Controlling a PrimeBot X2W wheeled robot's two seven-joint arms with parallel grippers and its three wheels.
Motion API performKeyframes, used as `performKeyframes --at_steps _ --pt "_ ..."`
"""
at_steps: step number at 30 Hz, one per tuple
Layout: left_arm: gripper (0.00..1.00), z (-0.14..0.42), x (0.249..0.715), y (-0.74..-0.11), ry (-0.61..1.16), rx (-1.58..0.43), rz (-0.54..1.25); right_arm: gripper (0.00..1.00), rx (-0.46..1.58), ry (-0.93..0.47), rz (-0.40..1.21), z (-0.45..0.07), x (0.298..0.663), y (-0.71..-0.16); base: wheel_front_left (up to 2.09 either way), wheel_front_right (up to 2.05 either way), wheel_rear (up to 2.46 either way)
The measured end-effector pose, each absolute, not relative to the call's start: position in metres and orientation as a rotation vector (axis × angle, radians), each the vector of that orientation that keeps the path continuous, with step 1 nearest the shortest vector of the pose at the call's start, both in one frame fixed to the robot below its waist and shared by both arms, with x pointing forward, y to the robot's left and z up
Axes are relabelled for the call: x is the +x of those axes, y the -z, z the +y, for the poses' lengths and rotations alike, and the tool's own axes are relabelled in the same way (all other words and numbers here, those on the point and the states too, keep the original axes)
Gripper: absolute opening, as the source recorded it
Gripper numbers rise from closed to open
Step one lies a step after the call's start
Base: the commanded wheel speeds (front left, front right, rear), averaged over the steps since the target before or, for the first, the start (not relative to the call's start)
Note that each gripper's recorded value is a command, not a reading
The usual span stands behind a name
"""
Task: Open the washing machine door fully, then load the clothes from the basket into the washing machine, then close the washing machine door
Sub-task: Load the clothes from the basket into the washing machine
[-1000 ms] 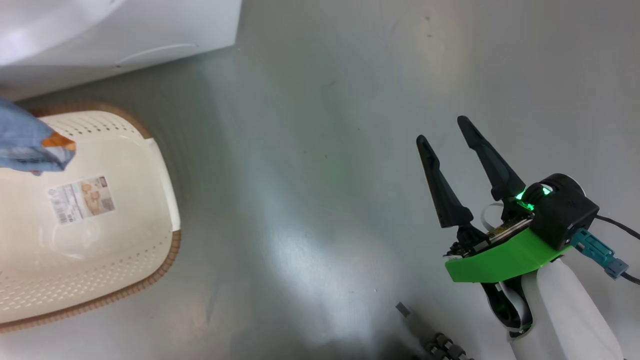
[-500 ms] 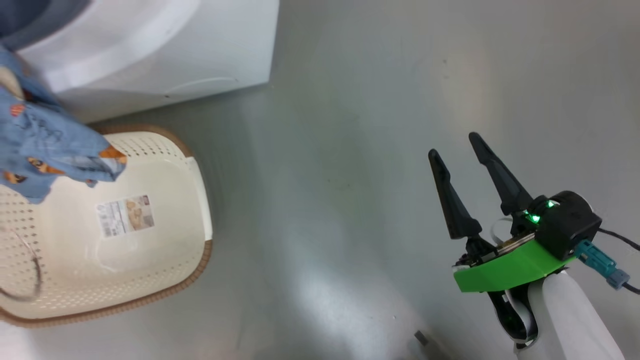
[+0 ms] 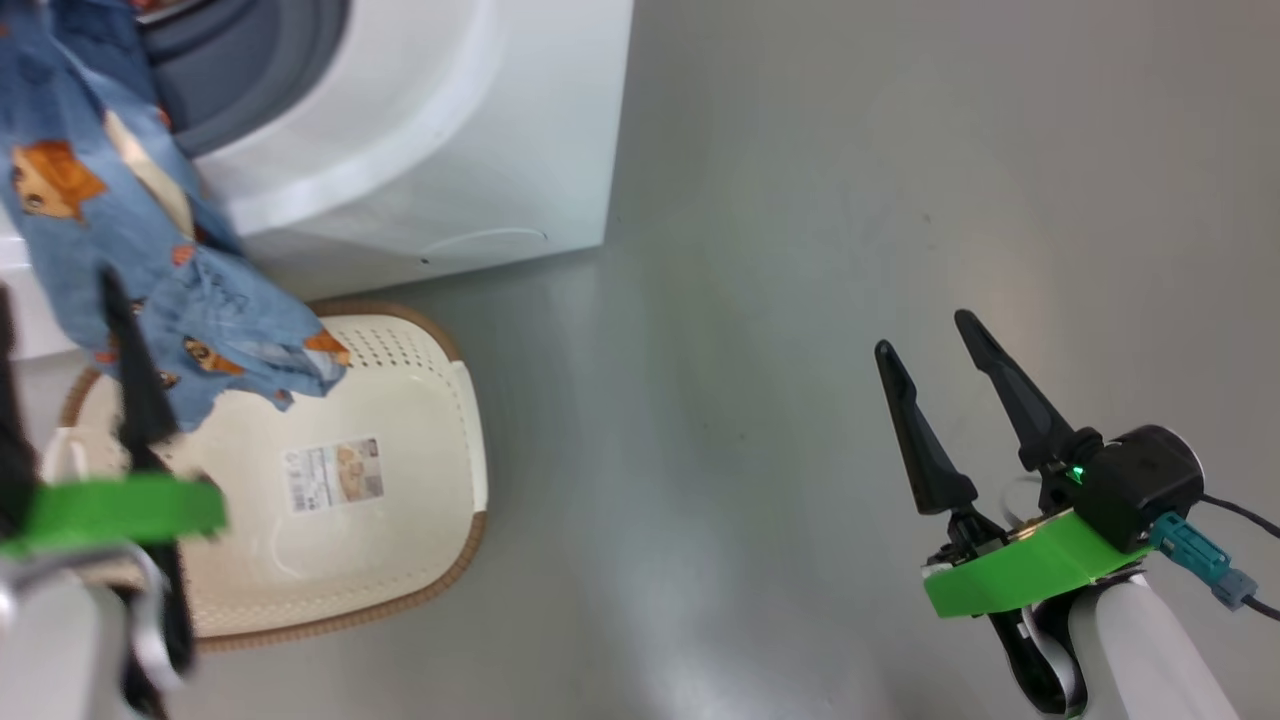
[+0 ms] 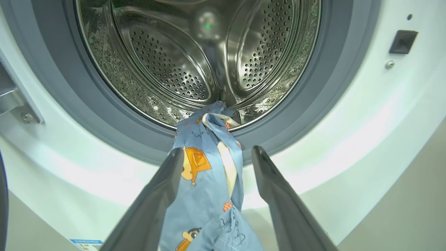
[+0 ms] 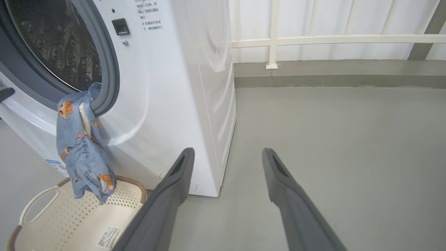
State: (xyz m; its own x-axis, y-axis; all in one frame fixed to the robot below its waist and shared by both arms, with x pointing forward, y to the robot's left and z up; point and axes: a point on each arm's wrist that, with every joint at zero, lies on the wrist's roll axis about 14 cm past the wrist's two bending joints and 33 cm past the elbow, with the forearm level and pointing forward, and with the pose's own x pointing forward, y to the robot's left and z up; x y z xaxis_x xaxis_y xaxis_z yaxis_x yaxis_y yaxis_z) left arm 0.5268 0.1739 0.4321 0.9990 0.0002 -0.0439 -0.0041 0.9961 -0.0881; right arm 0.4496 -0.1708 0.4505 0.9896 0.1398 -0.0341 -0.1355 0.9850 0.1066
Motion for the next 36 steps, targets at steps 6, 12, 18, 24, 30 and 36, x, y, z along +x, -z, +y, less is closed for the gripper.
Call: performKeyframes --at_steps 6,12,18,24,30,36 --pt "1.00 0.162 0.473 -0.440 -0.005 -0.113 0.067 1.00 0.107 -0.147 0.033 -0.166 0.441 -0.459 0.00 0.00 0.00" --pt "1.00 0.153 0.439 -0.450 0.007 -0.136 0.077 1.00 0.107 -0.170 0.026 -0.156 0.430 -0.469 0.00 0.00 0.00" --pt "1.00 0.148 0.406 -0.454 0.017 -0.138 0.107 1.00 0.117 -0.175 0.015 -0.150 0.411 -0.482 0.00 0.00 0.00" --pt "1.00 0.144 0.389 -0.459 0.030 -0.137 0.118 1.00 0.117 -0.175 0.000 -0.148 0.397 -0.493 0.00 0.00 0.00" --pt "1.00 0.143 0.382 -0.463 0.034 -0.135 0.114 1.00 0.123 -0.178 -0.019 -0.145 0.392 -0.503 0.00 0.00 0.00" --pt "1.00 0.143 0.381 -0.461 0.033 -0.137 0.120 1.00 0.127 -0.180 -0.017 -0.144 0.390 -0.504 0.00 0.00 0.00"
